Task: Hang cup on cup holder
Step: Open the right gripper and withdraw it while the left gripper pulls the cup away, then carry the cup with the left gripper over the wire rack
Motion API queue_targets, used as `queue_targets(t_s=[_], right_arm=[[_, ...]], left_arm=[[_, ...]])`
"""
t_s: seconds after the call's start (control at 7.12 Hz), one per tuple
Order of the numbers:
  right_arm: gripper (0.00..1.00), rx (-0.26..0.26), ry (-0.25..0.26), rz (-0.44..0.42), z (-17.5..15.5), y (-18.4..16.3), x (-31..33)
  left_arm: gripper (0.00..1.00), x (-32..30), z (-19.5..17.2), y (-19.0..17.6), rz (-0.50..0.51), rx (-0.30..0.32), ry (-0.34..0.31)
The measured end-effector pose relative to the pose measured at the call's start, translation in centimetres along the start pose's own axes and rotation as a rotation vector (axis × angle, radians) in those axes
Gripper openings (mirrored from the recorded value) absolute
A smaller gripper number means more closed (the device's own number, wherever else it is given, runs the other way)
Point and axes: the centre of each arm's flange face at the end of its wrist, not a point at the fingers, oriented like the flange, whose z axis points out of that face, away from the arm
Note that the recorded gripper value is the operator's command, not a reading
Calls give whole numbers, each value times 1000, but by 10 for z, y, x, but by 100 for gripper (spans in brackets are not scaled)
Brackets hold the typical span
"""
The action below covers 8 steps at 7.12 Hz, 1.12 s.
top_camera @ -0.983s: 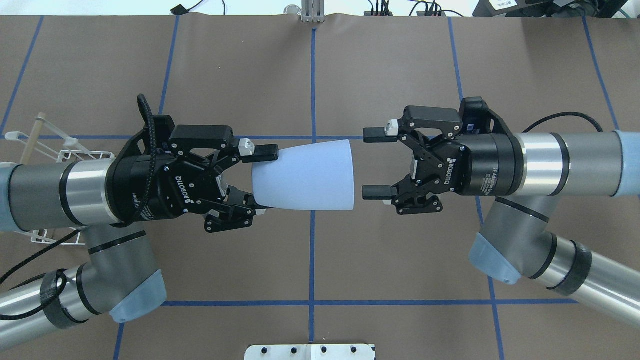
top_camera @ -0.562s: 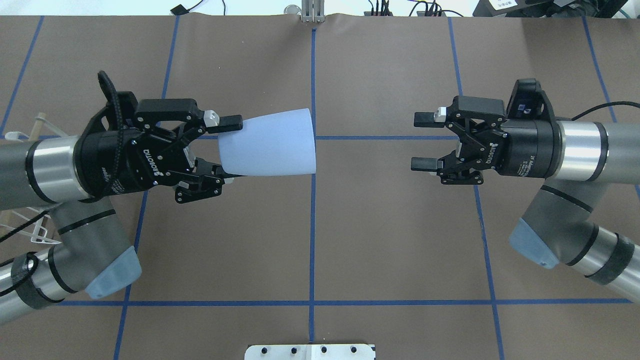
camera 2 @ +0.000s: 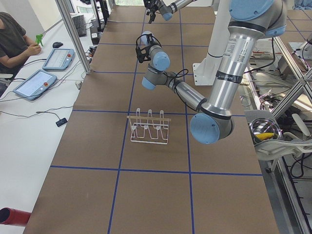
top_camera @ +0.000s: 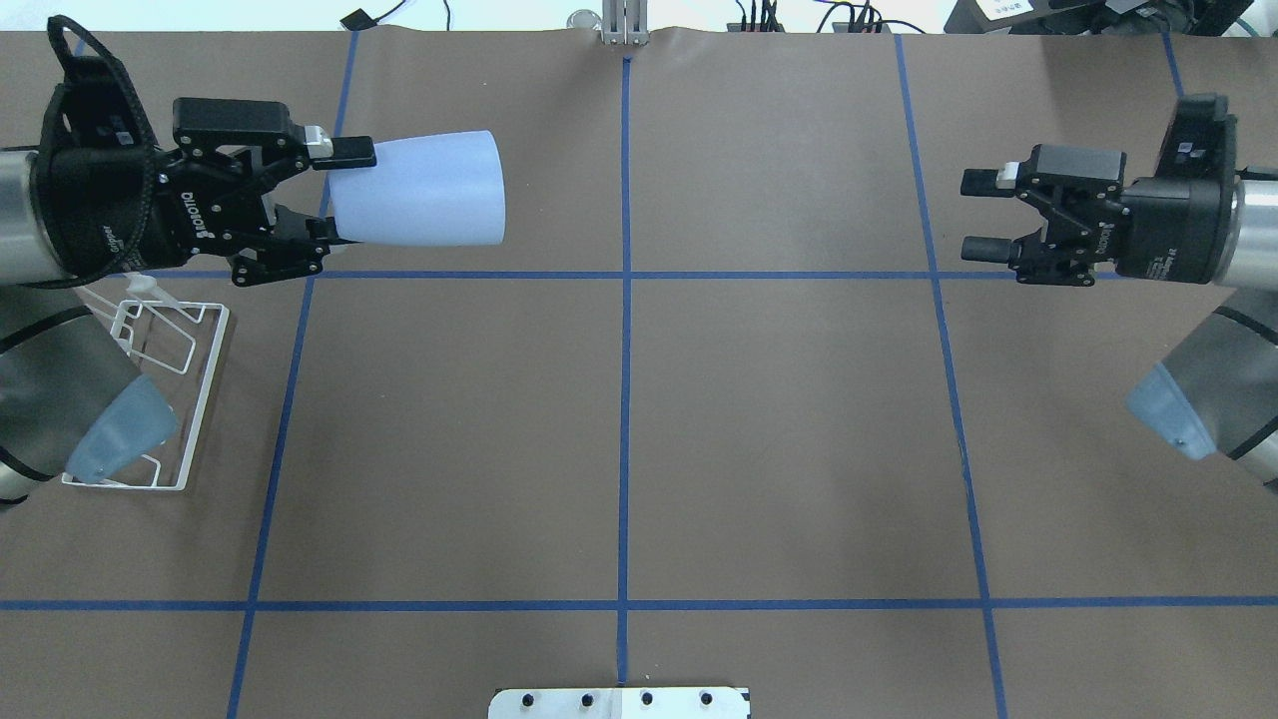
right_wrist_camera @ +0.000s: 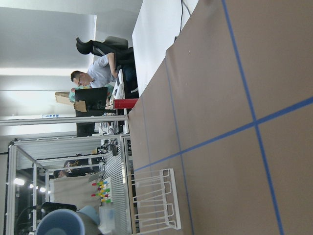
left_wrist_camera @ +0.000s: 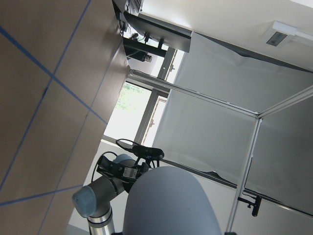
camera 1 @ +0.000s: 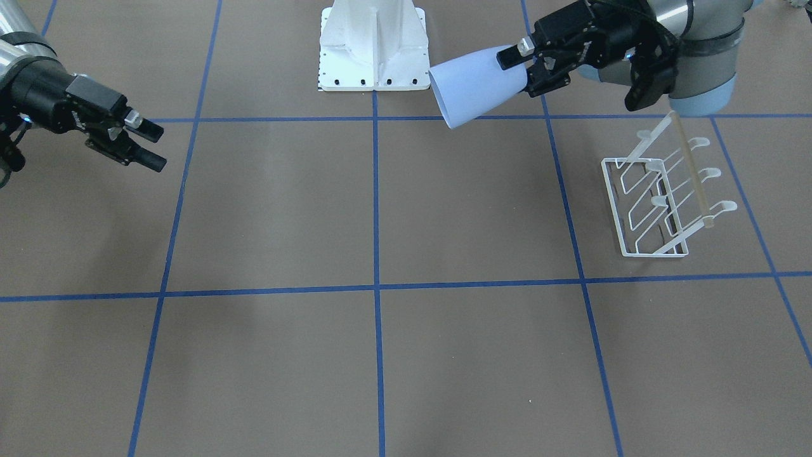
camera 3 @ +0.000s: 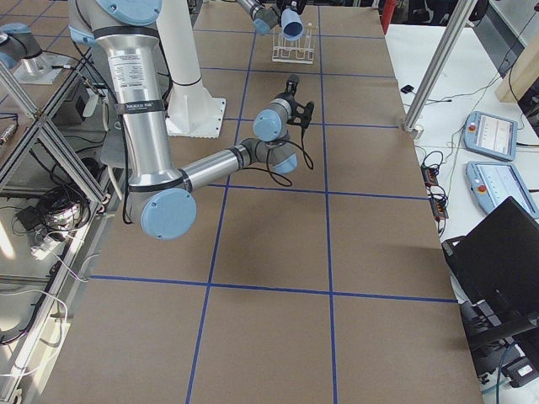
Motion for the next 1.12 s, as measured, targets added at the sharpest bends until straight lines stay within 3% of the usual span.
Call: queue_targets(t_s=[0.28, 0.7, 0.98, 1.12], right_arm=[[100, 91, 164, -124, -33, -50, 27], [100, 149, 483, -356, -80, -115, 51], [100, 104, 711, -515, -126, -159, 60], [100, 58, 788, -568, -144, -172, 65]], left_arm=[[0, -8, -49, -49, 151, 97, -217], [0, 5, -106, -121, 353, 186, -537], [0, 6, -137, -155, 474, 195, -746], [0, 2, -142, -160, 494, 167, -831]])
